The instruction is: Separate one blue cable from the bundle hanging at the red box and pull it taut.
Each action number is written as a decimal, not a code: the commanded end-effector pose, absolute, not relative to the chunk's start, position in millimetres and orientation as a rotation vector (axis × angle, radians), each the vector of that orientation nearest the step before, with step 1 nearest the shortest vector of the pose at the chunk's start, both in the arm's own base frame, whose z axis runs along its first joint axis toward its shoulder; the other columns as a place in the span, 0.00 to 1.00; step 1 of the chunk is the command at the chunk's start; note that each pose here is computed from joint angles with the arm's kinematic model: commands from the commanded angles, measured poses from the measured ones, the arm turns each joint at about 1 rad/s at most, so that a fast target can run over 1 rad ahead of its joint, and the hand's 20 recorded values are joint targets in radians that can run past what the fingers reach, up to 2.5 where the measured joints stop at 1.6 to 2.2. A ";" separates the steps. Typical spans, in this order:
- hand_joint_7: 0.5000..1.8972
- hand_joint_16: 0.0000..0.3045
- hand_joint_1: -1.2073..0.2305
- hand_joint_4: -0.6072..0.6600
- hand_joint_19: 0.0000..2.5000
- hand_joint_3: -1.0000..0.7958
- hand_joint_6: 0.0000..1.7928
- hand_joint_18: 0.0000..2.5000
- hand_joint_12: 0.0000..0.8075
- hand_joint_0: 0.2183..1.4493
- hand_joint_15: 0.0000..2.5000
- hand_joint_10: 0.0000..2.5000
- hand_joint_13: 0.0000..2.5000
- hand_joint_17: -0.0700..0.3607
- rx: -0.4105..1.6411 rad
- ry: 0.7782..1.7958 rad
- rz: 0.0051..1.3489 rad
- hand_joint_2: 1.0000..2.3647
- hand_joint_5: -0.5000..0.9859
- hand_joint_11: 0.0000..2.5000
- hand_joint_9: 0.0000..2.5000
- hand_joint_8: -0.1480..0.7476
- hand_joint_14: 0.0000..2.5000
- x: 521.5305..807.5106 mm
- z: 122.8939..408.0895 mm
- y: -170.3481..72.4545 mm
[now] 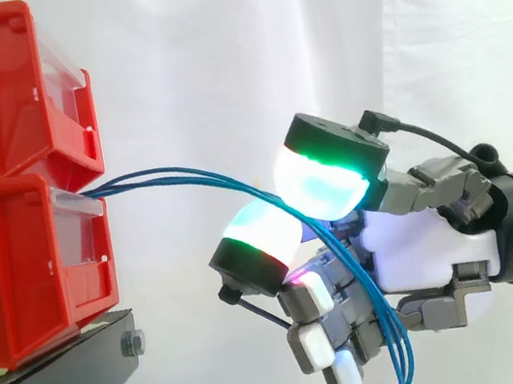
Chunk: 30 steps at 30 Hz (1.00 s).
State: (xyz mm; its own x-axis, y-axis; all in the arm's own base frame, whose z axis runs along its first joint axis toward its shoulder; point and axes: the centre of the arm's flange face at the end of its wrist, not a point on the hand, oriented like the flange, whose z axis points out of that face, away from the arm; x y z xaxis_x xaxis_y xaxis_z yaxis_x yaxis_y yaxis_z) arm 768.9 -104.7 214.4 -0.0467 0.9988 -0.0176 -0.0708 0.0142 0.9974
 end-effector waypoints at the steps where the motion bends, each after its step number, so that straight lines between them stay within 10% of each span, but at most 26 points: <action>1: 0.37 0.15 0.20 0.58 0.20 0.28 0.52 0.41 0.49 0.45 0.19 0.01 0.40 0.40 1.122 1.202 1.266 0.00 0.21 0.32 0.39 0.60 0.01 769.0 214.5 -103.7; 21: 0.40 0.15 0.33 0.58 0.22 0.28 0.49 0.42 0.49 0.33 0.20 0.01 0.42 0.40 1.120 1.205 1.262 0.00 0.24 0.31 0.42 0.61 0.01 768.4 213.8 -104.7; 30: 0.39 0.15 0.14 0.58 0.20 0.28 0.50 0.40 0.50 0.43 0.20 0.01 0.39 0.41 1.118 1.205 1.264 0.00 0.21 0.32 0.37 0.58 0.01 768.7 214.0 -103.5</action>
